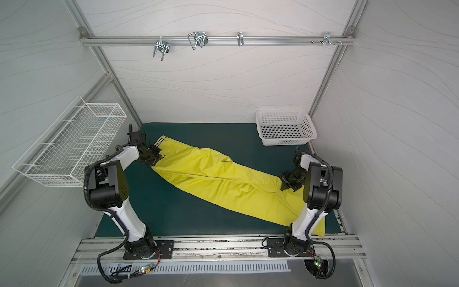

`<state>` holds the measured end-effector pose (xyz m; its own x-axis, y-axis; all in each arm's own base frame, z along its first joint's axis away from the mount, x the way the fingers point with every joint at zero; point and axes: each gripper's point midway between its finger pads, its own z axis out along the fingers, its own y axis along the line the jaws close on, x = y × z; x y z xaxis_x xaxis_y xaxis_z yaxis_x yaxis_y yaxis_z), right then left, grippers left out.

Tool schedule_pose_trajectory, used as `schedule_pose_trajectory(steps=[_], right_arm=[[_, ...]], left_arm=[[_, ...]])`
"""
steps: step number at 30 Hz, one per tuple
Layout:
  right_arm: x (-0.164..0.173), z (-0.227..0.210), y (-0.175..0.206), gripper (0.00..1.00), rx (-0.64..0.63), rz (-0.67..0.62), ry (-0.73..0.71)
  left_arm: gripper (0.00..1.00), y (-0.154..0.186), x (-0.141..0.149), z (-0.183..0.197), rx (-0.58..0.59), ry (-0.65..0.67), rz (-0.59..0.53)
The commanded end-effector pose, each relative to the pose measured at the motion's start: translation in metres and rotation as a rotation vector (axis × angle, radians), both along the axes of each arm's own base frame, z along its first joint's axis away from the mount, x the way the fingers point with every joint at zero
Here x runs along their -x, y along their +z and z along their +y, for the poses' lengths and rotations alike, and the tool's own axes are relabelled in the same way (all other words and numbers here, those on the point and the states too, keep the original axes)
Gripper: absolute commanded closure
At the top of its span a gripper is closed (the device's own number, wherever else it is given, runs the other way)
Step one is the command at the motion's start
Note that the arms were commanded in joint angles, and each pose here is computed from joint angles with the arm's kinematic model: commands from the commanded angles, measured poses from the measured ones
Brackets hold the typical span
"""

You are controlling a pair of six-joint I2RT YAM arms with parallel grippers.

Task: Roll up the long pants
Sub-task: Move the long pant to the center of the board.

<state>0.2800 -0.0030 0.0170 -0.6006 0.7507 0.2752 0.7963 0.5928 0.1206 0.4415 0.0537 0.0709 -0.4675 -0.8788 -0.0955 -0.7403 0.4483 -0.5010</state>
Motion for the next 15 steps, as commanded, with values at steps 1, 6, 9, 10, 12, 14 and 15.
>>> schedule_pose_trajectory(steps=[1,6,9,10,12,14,15], right_arm=[[-0.050,-0.056,-0.010,1.00,0.237,-0.140,0.010],[-0.056,-0.076,0.011,1.00,0.350,-0.229,0.015],[-0.056,-0.096,0.043,1.00,0.489,-0.312,0.051],[-0.060,-0.099,0.056,1.00,0.517,-0.366,0.073],[-0.066,-0.097,0.075,1.00,0.521,-0.443,0.083],[-0.070,-0.085,0.090,1.00,0.475,-0.512,0.115],[-0.069,-0.079,0.099,1.00,0.472,-0.538,0.144]], left_arm=[[0.96,0.019,-0.002,-0.002,0.011,0.002,-0.049],[0.96,0.026,0.005,-0.010,0.024,-0.030,-0.070],[0.96,0.030,0.010,-0.018,0.021,-0.060,-0.080],[0.96,0.031,0.012,-0.020,0.020,-0.068,-0.084],[0.96,0.031,0.014,-0.025,0.019,-0.084,-0.093],[0.96,0.030,0.014,-0.030,0.016,-0.105,-0.091],[0.96,0.030,0.012,-0.033,0.008,-0.122,-0.093]])
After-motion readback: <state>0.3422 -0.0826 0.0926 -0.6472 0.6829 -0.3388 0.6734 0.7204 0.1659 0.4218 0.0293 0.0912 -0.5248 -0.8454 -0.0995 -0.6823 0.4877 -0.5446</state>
